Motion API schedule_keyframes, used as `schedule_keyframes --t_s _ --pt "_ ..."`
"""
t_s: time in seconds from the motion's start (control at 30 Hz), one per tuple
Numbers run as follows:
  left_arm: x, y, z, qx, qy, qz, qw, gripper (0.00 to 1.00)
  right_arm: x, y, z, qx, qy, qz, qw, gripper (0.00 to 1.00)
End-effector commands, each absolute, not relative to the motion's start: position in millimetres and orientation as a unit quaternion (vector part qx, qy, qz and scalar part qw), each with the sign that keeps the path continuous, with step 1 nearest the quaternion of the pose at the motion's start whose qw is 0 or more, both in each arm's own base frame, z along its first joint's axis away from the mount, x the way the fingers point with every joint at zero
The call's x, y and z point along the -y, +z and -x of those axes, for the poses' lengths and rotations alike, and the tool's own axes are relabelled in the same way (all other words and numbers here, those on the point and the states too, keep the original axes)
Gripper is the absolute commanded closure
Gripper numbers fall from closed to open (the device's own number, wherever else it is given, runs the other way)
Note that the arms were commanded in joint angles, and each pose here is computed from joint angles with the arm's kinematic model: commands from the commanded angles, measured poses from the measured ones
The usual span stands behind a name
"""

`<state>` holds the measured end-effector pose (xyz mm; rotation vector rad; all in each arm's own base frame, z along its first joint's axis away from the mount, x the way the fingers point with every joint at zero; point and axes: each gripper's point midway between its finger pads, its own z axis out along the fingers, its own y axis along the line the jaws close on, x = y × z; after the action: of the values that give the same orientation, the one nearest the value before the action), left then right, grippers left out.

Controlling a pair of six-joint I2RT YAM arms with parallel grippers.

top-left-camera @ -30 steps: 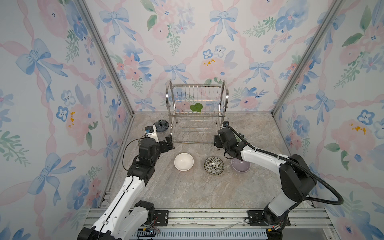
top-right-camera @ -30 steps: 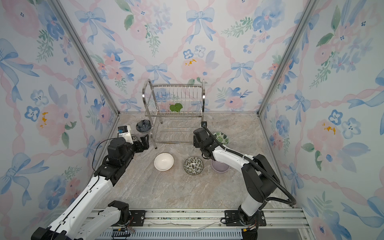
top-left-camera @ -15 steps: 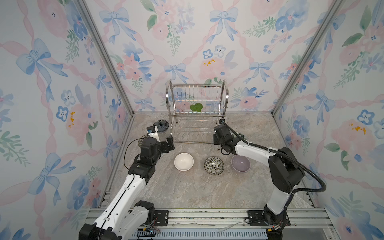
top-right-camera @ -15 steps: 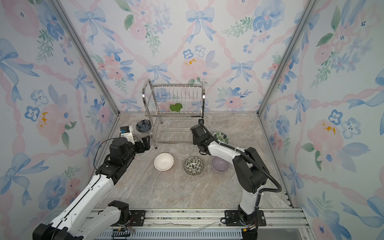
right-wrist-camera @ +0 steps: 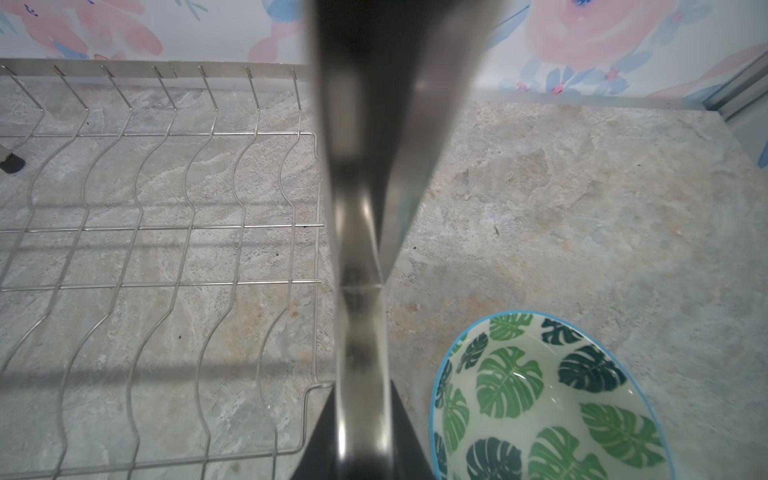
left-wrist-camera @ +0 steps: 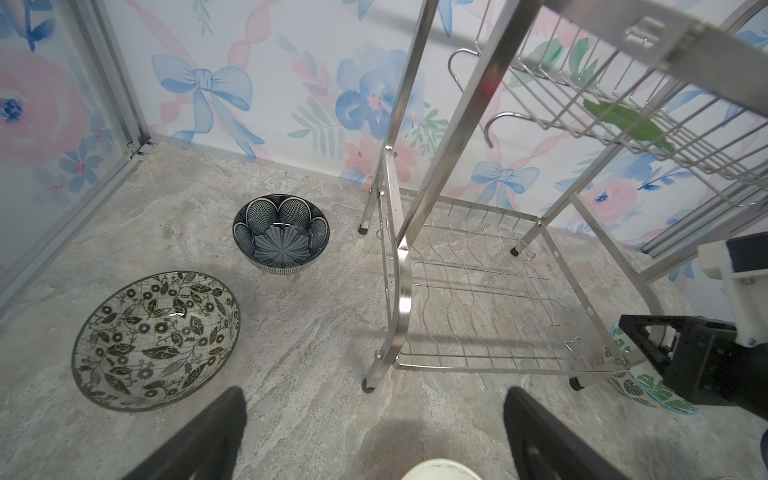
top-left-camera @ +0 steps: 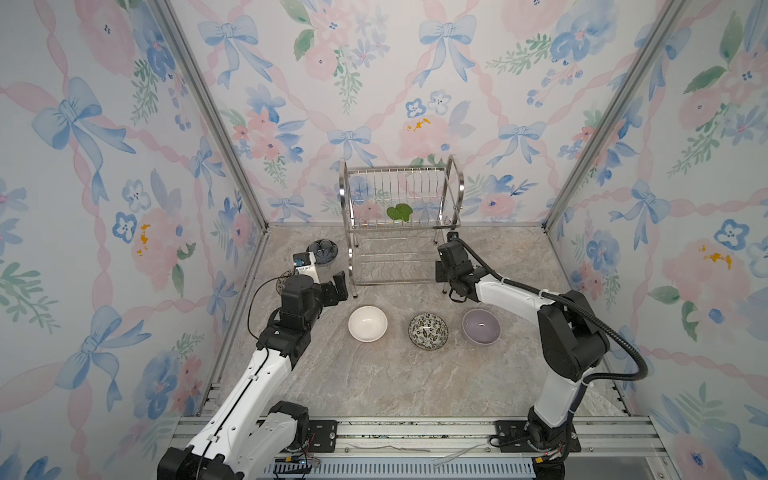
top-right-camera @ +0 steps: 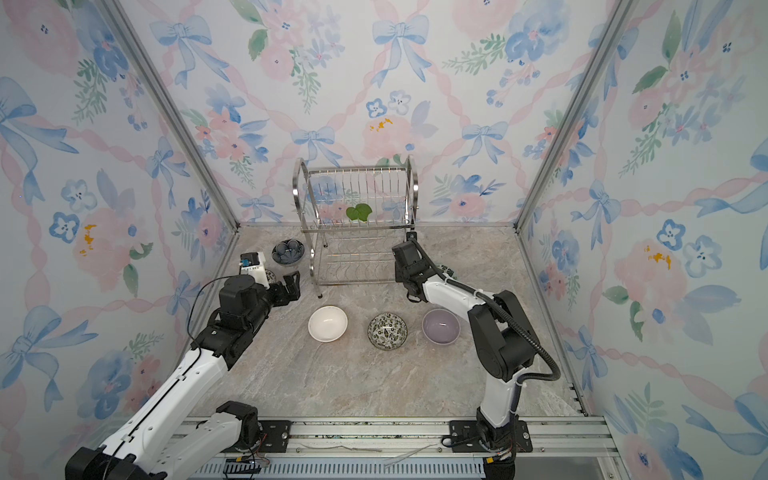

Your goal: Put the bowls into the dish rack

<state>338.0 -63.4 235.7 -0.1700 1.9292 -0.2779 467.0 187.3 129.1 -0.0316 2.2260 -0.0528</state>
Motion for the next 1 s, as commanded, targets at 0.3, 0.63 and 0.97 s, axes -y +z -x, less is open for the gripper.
schedule_keyframes --t_s 0.3,0.63,0.97 --pt "55.1 227.8 -339.1 -0.824 -0.093 0.087 0.553 0.02 -185.6 161.4 -452.6 -0.893 -0.013 0.033 0.449 0.39" --pt "26.6 230.6 -336.8 -0.812 -0.042 0.143 0.564 0.02 -194.3 200.5 -402.1 -0.869 -0.018 0.063 0.491 0.14" --pt "-23.4 216.1 -338.1 -0.814 0.009 0.236 0.531 0.02 -199.2 205.8 -367.5 -0.835 -0.024 0.08 0.543 0.04"
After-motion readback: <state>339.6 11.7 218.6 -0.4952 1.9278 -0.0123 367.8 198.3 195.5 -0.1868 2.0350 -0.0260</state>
